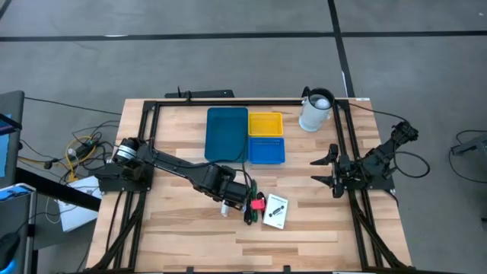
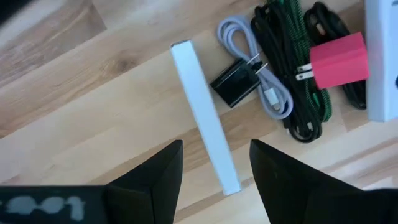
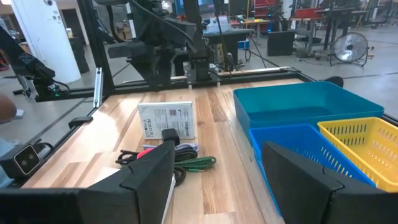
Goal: Pick and place items into bin
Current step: Put the left card reader box into the yellow bin
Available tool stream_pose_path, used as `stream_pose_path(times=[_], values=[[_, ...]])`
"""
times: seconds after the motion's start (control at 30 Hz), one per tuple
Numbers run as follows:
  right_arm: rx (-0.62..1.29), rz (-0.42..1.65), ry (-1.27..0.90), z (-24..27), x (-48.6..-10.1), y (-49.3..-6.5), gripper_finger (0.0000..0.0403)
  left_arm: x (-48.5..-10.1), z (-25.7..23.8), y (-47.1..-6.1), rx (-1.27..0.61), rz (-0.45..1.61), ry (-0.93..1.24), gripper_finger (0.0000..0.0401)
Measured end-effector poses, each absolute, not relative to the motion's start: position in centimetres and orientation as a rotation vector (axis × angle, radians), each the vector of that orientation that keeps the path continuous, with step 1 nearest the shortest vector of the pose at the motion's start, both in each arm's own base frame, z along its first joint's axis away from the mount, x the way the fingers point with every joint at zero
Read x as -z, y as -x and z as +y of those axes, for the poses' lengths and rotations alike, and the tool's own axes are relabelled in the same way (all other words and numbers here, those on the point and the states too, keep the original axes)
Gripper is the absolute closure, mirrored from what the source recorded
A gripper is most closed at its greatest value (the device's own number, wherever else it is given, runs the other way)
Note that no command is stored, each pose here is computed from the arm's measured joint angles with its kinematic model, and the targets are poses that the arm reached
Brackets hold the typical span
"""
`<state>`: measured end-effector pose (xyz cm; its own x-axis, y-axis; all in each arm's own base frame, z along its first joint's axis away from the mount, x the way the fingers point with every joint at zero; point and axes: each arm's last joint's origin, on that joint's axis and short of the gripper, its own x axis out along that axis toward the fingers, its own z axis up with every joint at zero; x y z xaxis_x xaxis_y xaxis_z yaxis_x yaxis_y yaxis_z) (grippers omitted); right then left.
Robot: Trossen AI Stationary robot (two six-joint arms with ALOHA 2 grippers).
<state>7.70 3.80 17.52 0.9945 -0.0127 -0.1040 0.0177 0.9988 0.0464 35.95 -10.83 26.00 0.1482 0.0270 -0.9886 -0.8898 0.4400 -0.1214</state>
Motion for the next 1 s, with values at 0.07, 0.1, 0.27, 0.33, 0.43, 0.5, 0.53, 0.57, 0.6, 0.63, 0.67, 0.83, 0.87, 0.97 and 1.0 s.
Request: stream_pose_path(times=[0.07,0.1,0.27,0.33,0.43,0.5,0.53,0.57,0.6,0.63,0.67,0.83,0.87,0.97,1.0], values=[[0.015,0.104,-0.047,3.8,-17.5,-7.7,0.0168,-26.0,-10.8,-36.0,-0.816,1.234,0.896,0.0225],[0.015,0.104,-0.047,3.8,-17.5,-7.7,0.0168,-26.0,-10.8,-36.0,-0.822,1.227,0.897,0.0225],[0.015,0.104,-0.047,3.8,-17.5,-7.7,0.0168,-26.0,-10.7,-36.0,-0.844,1.202,0.896,0.0225],[0.015,0.104,-0.047,3.8,-17.5,-7.7,0.0168,-25.9,-10.8,-36.1,-0.846,1.201,0.894,0.0225],[0.015,0.104,-0.047,3.8,-17.5,-7.7,0.0168,-25.6,-10.9,-36.2,-0.843,1.211,0.881,0.0225],[0.015,0.104,-0.047,3.8,-17.5,-7.7,0.0168,-25.5,-11.0,-36.2,-0.847,1.216,0.876,0.0225],[0.015,0.104,-0.047,3.8,-17.5,-7.7,0.0168,-25.3,-11.0,-36.3,-0.847,1.216,0.875,0.0225],[0.015,0.104,-0.047,3.8,-17.5,-7.7,0.0168,-25.1,-11.2,-36.3,-0.848,1.220,0.870,0.0225],[0.015,0.104,-0.047,3.8,-17.5,-7.7,0.0168,-24.9,-11.2,-36.3,-0.851,1.230,0.860,0.0225],[0.015,0.104,-0.047,3.8,-17.5,-7.7,0.0168,-24.8,-11.2,-36.3,-0.853,1.235,0.854,0.0225],[0.015,0.104,-0.047,3.8,-17.5,-7.7,0.0168,-24.7,-11.2,-36.4,-0.856,1.237,0.852,0.0225],[0.015,0.104,-0.047,3.8,-17.5,-7.7,0.0168,-24.0,-11.3,-36.6,-0.871,1.250,0.839,0.0225],[0.015,0.104,-0.047,3.8,-17.5,-7.7,0.0168,-23.9,-11.3,-36.6,-0.870,1.252,0.836,0.0225],[0.015,0.104,-0.047,3.8,-17.5,-7.7,0.0168,-23.9,-11.3,-36.7,-0.870,1.253,0.837,0.0225],[0.015,0.104,-0.047,3.8,-17.5,-7.7,0.0168,-23.8,-11.3,-36.7,-0.869,1.253,0.837,0.0225]])
